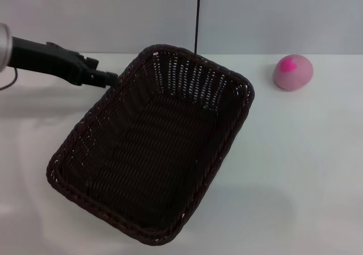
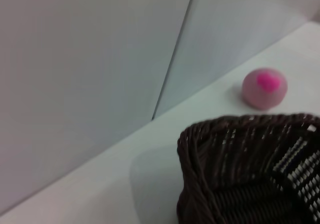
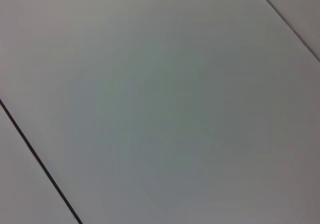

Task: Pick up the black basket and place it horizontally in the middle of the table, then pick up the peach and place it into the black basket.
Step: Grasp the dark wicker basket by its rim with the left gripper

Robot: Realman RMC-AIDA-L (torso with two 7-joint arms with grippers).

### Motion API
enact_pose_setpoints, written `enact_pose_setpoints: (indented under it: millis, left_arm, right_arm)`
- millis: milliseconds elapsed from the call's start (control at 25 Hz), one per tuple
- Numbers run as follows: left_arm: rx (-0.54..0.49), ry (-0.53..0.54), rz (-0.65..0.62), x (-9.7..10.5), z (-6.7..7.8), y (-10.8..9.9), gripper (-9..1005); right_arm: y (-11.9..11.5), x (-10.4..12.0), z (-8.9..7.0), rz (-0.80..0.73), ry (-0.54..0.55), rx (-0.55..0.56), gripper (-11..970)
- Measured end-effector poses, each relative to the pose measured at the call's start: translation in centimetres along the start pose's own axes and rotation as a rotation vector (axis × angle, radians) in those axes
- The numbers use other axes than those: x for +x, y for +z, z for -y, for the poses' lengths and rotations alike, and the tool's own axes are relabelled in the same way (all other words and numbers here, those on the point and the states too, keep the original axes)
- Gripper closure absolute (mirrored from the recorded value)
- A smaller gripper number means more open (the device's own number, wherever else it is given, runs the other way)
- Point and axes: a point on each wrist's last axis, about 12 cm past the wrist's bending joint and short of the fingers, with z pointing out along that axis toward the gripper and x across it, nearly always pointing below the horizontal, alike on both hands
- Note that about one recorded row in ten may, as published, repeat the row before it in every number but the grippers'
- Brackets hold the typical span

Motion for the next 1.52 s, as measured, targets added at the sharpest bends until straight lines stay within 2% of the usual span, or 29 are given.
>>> enact_pose_setpoints:
  millis: [120,640,1520]
  left_arm:
    - [-0.005,0.008,-0.038,-0.2,0.3,0.9,357]
    - [0.016,0.032,-0.101,-0.7,1.5,2.3,359]
    - [0.003,0.048,-0.174,-0.1,1.9,3.7,367]
  right_arm:
    - [0.0,0.0,0.0,0.000,0.000,0.003,353]
    - [0.1,0.1,0.0,-0.003,0.002,0.009,353]
    - [-0.2,-0.1,0.4,0.002,0.002,0.026,353]
